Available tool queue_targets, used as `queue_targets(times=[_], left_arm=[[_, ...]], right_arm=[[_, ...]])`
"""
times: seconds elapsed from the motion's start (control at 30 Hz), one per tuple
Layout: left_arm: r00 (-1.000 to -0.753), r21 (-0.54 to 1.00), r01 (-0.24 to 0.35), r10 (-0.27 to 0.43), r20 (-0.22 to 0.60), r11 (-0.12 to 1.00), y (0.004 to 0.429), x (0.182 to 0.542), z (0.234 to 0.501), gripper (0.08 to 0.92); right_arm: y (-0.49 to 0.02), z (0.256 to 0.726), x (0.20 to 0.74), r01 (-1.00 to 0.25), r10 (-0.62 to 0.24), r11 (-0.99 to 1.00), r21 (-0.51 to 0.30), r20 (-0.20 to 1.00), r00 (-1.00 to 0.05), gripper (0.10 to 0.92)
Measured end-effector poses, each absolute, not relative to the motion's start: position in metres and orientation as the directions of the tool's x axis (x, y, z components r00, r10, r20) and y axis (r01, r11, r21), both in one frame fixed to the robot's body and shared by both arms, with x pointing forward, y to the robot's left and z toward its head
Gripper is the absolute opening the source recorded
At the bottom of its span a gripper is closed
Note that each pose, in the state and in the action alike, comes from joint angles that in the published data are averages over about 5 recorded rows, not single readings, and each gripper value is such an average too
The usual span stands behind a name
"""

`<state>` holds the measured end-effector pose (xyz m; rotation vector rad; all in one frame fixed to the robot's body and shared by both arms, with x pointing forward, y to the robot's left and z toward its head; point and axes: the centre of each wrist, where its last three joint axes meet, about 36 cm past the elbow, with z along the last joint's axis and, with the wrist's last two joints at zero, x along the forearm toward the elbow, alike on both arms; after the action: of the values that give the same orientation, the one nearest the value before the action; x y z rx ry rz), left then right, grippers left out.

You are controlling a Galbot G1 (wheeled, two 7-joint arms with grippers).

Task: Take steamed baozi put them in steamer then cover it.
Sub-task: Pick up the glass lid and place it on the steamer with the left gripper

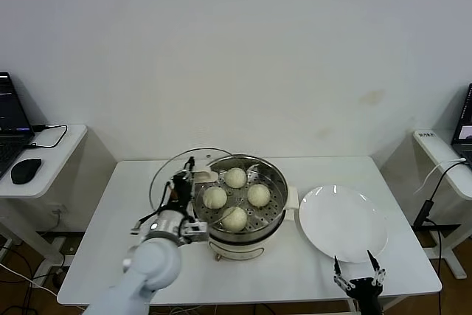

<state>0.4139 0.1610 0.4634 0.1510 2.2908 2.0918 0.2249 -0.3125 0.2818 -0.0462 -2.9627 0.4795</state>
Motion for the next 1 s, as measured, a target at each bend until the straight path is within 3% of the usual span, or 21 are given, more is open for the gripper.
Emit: queue_targets(times=[0.5,1.0], left_arm=[[-0.99,0.997,0.064,0.13,0.057,0.047,0.089,0.418,0.467,0.147],[-0.989,0.996,0.08,0.132,0.074,0.043,0.057,0.419,0.459,0.147]], right_arm=[[-0.305,0.27,0.223,-0.009,0.046,0.938,-0.347,0.152,-0.987,0.823],[-0.302,0.268,0.223,-0.022,0.037,0.934,-0.356,0.159,-0.987,0.823]])
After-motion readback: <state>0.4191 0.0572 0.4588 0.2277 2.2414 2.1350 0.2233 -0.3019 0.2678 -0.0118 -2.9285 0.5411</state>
